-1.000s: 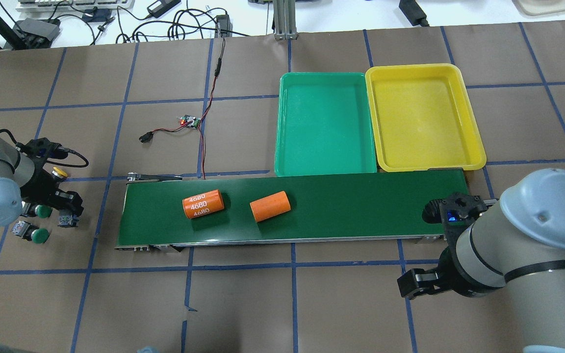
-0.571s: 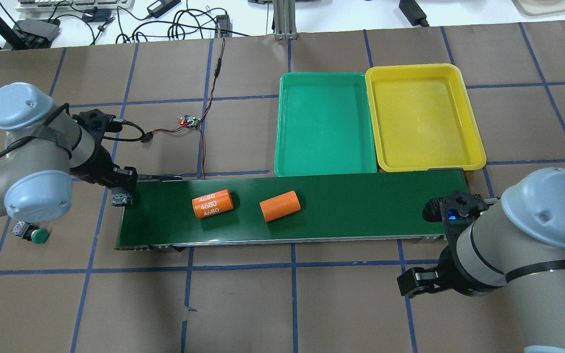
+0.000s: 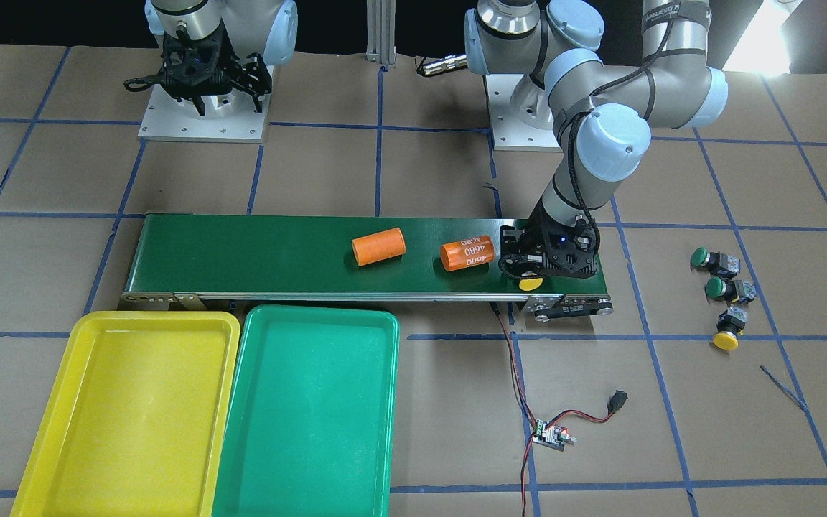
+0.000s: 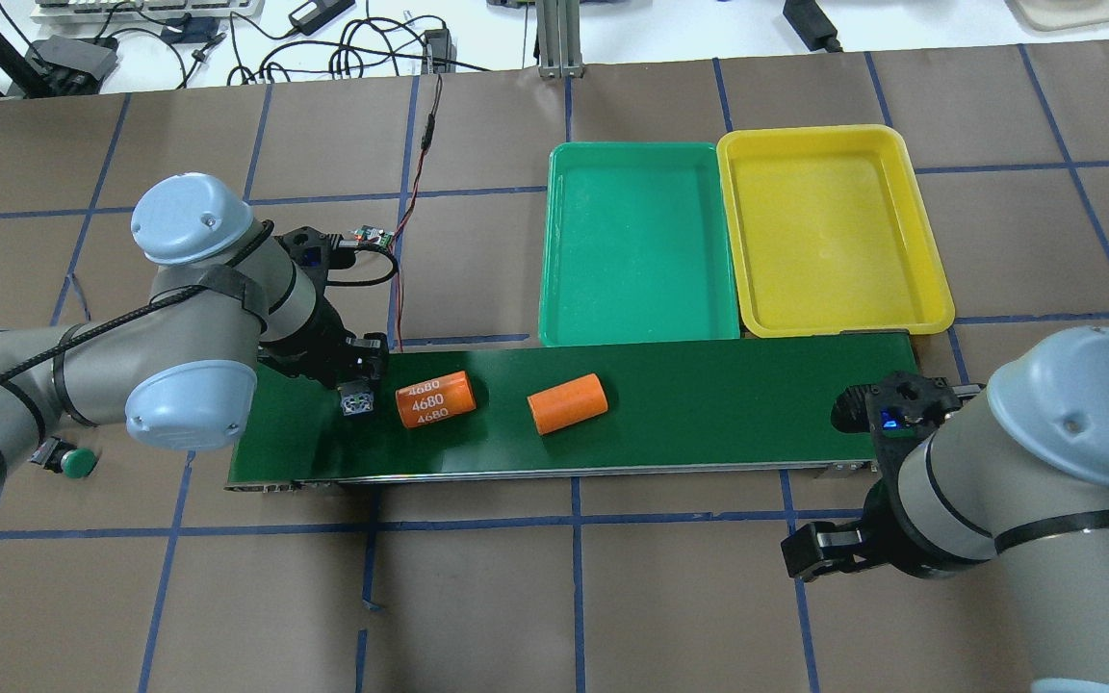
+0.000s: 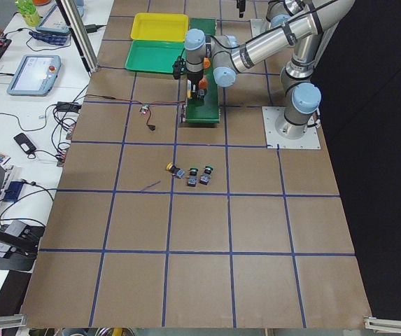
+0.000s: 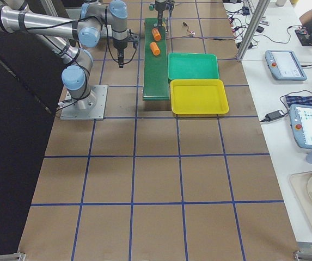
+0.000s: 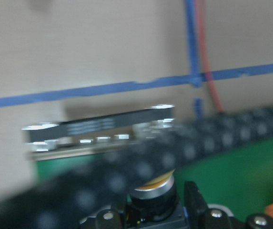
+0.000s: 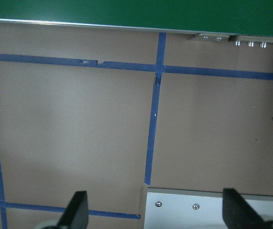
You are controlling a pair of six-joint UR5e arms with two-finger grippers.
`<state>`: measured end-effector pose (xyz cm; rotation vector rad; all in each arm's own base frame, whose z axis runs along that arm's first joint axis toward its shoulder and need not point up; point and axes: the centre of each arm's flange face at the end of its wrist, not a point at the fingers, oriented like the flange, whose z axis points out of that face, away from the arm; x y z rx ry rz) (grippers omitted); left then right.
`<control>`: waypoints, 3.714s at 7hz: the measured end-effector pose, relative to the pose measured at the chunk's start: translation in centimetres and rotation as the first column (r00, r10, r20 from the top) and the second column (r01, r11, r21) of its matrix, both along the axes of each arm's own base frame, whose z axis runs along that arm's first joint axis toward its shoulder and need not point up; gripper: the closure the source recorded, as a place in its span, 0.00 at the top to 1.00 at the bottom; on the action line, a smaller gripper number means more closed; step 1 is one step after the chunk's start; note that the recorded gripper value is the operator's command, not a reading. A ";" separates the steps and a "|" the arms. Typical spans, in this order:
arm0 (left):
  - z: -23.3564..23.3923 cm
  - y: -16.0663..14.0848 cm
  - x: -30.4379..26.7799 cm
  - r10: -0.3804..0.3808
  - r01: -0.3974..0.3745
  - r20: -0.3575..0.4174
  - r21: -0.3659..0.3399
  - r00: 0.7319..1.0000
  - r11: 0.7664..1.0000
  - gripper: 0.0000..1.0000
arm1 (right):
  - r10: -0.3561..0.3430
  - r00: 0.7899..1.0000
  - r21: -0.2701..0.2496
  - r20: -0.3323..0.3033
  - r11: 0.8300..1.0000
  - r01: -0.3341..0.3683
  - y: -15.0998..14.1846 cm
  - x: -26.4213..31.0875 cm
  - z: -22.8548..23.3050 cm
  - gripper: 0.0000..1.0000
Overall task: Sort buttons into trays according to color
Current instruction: 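Grasp the yellow-capped button with the left gripper and set it on the belt, then grasp the second yellow-capped button with the left gripper and set it on the belt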
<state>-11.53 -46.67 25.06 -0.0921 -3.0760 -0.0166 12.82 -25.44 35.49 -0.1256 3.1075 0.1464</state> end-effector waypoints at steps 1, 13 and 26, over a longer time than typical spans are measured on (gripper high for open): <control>0.4 0.2 0.1 0.004 -0.004 0.007 0.010 1.000 1.000 1.00 | 0.000 1.000 -0.001 0.000 1.000 0.000 0.0 0.0 0.0 1.00; -4.3 -10.2 36.1 -0.321 0.320 0.079 0.034 0.944 0.947 1.00 | 0.053 0.999 -0.241 0.001 0.969 -0.051 -3.0 0.1 2.2 1.00; 2.9 -5.7 13.5 -0.127 0.124 0.028 0.094 0.991 0.988 0.00 | 0.023 0.999 -0.111 0.044 0.994 -0.018 -9.7 0.3 -5.1 1.00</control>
